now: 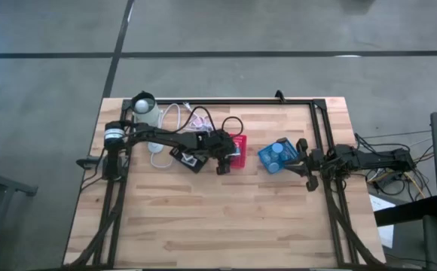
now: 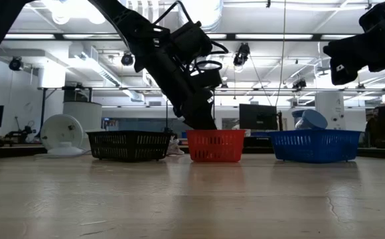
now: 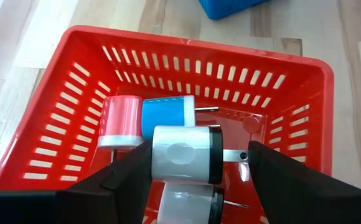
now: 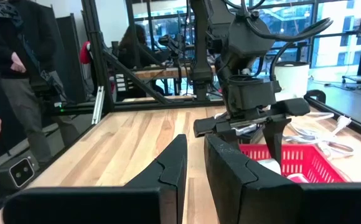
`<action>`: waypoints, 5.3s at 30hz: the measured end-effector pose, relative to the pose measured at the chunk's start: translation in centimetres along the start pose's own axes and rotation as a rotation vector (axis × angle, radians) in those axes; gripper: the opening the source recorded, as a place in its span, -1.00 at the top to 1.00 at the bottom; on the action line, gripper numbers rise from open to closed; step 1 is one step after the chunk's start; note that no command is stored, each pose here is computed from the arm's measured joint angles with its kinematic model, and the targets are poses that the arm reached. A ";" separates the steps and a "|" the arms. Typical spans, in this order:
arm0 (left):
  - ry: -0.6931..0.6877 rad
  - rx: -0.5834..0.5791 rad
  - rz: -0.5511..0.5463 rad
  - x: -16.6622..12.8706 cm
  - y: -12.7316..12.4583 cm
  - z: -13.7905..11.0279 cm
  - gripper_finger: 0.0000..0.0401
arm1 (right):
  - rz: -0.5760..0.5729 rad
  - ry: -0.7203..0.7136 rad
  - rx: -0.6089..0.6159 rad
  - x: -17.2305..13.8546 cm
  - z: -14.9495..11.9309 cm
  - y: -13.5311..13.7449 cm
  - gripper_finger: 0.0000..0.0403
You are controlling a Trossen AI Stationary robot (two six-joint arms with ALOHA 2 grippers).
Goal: Pick & Place Office items
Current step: Put the white charger adapter into the red basket, then return to Home Position
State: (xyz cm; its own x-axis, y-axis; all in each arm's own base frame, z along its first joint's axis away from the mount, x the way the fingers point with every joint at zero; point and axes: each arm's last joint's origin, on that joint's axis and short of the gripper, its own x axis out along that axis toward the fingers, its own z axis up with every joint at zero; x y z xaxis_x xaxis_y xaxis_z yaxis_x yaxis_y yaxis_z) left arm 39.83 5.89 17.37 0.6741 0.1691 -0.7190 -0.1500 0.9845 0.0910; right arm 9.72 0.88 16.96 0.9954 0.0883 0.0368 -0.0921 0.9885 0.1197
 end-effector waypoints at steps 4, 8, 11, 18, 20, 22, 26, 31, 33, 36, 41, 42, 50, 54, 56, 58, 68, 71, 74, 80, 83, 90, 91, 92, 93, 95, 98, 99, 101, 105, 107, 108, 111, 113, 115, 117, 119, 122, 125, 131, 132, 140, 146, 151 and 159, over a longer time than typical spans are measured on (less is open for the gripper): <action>0.006 0.003 -0.006 0.0 0.0 -0.1 -0.28 | 0.000 0.000 0.000 0.0 0.0 0.0 0.73; 0.009 0.006 -0.005 0.0 0.1 -0.1 -0.41 | 0.000 -0.001 0.000 0.0 0.0 0.0 0.73; 0.010 0.006 -0.004 0.0 0.1 -0.1 -0.48 | 0.000 -0.001 0.000 0.0 0.0 0.0 0.73; 0.010 0.010 -0.003 -0.2 0.2 0.0 -0.56 | 0.000 -0.002 0.000 0.0 0.0 0.0 0.73; 0.011 0.013 -0.003 -0.5 0.2 0.6 -0.56 | 0.001 -0.001 0.000 0.0 0.0 0.0 0.73; 0.028 0.031 -0.004 -1.0 0.3 1.2 -0.56 | 0.000 -0.001 0.000 0.0 0.0 0.0 0.73; 0.079 0.051 -0.010 -2.4 0.4 3.0 -0.57 | 0.000 0.000 -0.016 0.0 0.0 0.0 0.73; 0.138 0.064 -0.021 -5.4 0.2 5.9 -0.56 | 0.000 0.000 -0.026 0.0 0.0 0.0 0.73; 0.111 0.055 -0.032 -7.3 -0.5 7.2 -0.53 | 0.000 -0.001 -0.026 0.0 0.0 0.0 0.73; -0.001 0.067 -0.062 -11.5 -2.1 9.2 -0.46 | 0.000 -0.001 -0.027 0.0 0.0 0.0 0.73; -0.195 0.118 -0.015 -20.5 -4.8 10.2 -0.30 | -0.001 0.000 -0.023 0.0 0.0 0.0 0.73; -0.222 0.127 0.004 -22.2 -5.3 9.8 -0.25 | 0.000 0.000 -0.023 0.0 0.0 0.0 0.73; -0.322 0.154 0.051 -30.7 -6.6 4.2 0.43 | -0.001 0.003 -0.010 0.0 0.0 0.0 0.73; -0.293 0.098 0.040 -30.8 -5.7 0.6 0.87 | 0.000 -0.004 -0.010 0.0 0.0 0.0 0.73; -0.274 0.088 0.041 -30.2 -5.3 -1.4 0.96 | 0.001 -0.012 -0.009 0.0 0.1 0.0 0.73; -0.295 0.083 0.037 -29.5 -5.1 -3.3 0.94 | 0.003 -0.027 -0.008 0.0 0.3 0.0 0.73; -0.642 0.091 -0.101 -28.9 -3.5 -11.1 0.97 | -0.068 -0.049 0.011 -0.6 2.8 0.1 0.73; -0.725 0.107 -0.086 -28.5 -2.9 -13.6 0.97 | -0.126 -0.040 -0.003 -1.0 3.8 0.1 0.76; -0.814 0.085 -0.061 -28.3 -2.2 -15.4 0.98 | -0.144 -0.053 -0.028 -1.2 4.4 0.1 0.84; -0.890 -0.032 -0.031 -28.4 -0.9 -18.2 0.99 | -0.182 -0.049 0.002 -1.1 4.0 -0.1 0.96; -0.960 -0.011 -0.128 -27.9 -1.1 -19.4 0.99 | -0.188 -0.025 0.027 -1.0 3.3 -0.2 0.96; -0.904 -0.008 -0.155 -24.4 -2.0 -20.6 0.99 | -0.186 -0.056 0.015 -0.4 1.4 -0.5 0.96; -0.892 0.004 -0.162 -23.7 -2.2 -21.0 0.99 | -0.188 -0.057 0.019 -0.3 1.2 -0.5 0.96; -0.897 0.018 -0.172 -23.2 -2.4 -21.3 0.99 | -0.189 -0.057 0.024 -0.3 1.0 -0.5 0.96; -0.913 0.021 -0.171 -22.9 -2.4 -21.5 0.99 | -0.189 -0.054 0.026 -0.2 0.8 -0.5 0.96; -0.911 0.026 -0.164 -22.0 -2.6 -22.0 0.99 | -0.199 -0.042 0.025 -0.1 0.3 -0.6 0.96; -0.876 0.035 -0.159 -21.5 -2.7 -22.4 1.00 | -0.221 -0.044 0.031 -0.1 0.2 -0.7 0.96; -0.875 0.033 -0.161 -21.5 -2.7 -22.4 1.00 | -0.222 -0.048 0.031 -0.1 0.2 -0.7 0.96; -0.882 0.032 -0.172 -21.5 -2.7 -22.3 1.00 | -0.228 -0.048 0.028 -0.1 0.2 -0.7 0.96; -0.880 0.036 -0.179 -21.5 -2.7 -22.4 1.00 | -0.242 -0.048 0.021 -0.1 0.2 -0.8 0.96; -0.883 0.035 -0.179 -21.5 -2.7 -22.3 1.00 | -0.248 -0.049 0.020 -0.1 0.2 -0.8 0.96; -0.882 0.035 -0.179 -21.5 -2.7 -22.4 1.00 | -0.248 -0.049 0.016 -0.1 0.2 -0.8 0.96; -0.882 0.035 -0.179 -21.5 -2.7 -22.4 1.00 | -0.248 -0.048 0.013 -0.1 0.2 -0.8 0.96; -0.881 0.036 -0.179 -21.5 -2.7 -22.4 1.00 | -0.248 -0.048 0.012 -0.1 0.2 -0.8 0.96; -0.879 0.038 -0.179 -21.5 -2.7 -22.4 1.00 | -0.249 -0.047 0.009 -0.1 0.2 -0.8 0.96; -0.879 0.040 -0.181 -21.5 -2.7 -22.4 1.00 | -0.251 -0.047 0.006 -0.1 0.2 -0.8 0.96; -0.875 0.041 -0.181 -21.5 -2.7 -22.4 1.00 | -0.251 -0.047 0.001 -0.1 0.2 -0.8 0.96; -0.876 0.041 -0.182 -21.4 -2.7 -22.4 0.99 | -0.252 -0.046 -0.008 -0.1 0.2 -0.8 0.96; -0.884 0.039 -0.185 -21.5 -2.7 -22.4 0.99 | -0.255 -0.046 -0.009 -0.2 0.2 -0.8 0.96; -0.899 0.042 -0.190 -21.6 -2.7 -22.3 0.98 | -0.261 -0.047 -0.008 -0.2 0.2 -0.8 0.96; -0.899 0.041 -0.190 -21.6 -2.7 -22.3 0.98 | -0.262 -0.047 -0.007 -0.2 0.2 -0.8 0.96; -0.897 0.042 -0.191 -21.6 -2.7 -22.3 0.98 | -0.262 -0.050 0.001 -0.2 0.2 -0.8 0.96; -0.892 0.014 -0.204 -21.6 -2.7 -22.3 0.98 | -0.268 -0.069 -0.030 -0.2 0.5 -0.8 0.96; -0.890 0.016 -0.203 -21.6 -2.7 -22.3 0.98 | -0.271 -0.046 -0.039 -0.1 0.3 -0.8 0.96; -0.890 0.016 -0.203 -21.6 -2.7 -22.3 0.97 | -0.271 -0.046 -0.039 -0.1 0.3 -0.8 0.96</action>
State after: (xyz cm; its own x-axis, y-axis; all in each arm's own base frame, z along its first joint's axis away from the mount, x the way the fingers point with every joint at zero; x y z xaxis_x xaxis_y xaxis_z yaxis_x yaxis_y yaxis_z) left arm 9.55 -1.49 17.30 0.9964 -0.0410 0.0741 0.0385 0.9986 0.0352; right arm 9.69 0.01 17.12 0.9814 -0.1844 0.0540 0.1789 0.9794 0.0932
